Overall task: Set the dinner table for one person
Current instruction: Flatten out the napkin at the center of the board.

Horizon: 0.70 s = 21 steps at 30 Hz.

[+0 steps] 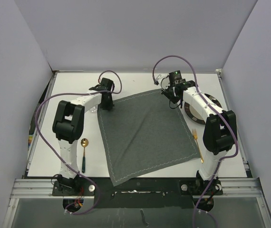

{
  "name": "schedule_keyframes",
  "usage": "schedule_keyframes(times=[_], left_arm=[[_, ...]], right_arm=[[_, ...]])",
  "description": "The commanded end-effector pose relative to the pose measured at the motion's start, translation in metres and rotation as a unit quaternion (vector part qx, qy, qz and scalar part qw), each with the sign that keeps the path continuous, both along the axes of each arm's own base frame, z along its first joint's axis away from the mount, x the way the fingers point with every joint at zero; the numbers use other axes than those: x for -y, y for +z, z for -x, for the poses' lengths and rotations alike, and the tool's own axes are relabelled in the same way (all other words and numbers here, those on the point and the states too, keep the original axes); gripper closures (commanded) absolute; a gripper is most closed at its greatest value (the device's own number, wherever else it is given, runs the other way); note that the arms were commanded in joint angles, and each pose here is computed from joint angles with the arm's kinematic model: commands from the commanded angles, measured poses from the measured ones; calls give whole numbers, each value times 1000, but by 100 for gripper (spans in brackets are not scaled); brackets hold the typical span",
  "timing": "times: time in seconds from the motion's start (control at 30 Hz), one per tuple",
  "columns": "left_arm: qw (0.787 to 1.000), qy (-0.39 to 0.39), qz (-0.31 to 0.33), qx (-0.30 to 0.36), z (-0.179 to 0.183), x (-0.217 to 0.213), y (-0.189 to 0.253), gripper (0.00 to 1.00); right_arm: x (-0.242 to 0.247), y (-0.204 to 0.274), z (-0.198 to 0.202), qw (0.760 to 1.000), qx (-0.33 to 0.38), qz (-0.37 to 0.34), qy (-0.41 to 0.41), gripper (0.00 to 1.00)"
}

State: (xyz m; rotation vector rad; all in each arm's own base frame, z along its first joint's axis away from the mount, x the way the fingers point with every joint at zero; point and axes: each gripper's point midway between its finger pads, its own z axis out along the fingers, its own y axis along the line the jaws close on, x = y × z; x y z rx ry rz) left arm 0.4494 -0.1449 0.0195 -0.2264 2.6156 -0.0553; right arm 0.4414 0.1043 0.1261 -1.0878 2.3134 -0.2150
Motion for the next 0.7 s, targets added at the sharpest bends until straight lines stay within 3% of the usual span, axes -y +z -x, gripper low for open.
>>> schedule_keyframes(times=[0.0, 0.37, 0.67], left_arm=[[1000, -11, -21, -19, -12, -3, -8, 93], [999, 23, -43, -12, -64, -43, -16, 93], [999, -15, -27, 15, -116, -24, -18, 93]], right_arm=[[-6, 30, -8, 999, 49, -21, -2, 100], [-2, 25, -2, 999, 42, -5, 9, 100], [-1, 5, 1, 999, 26, 13, 20, 100]])
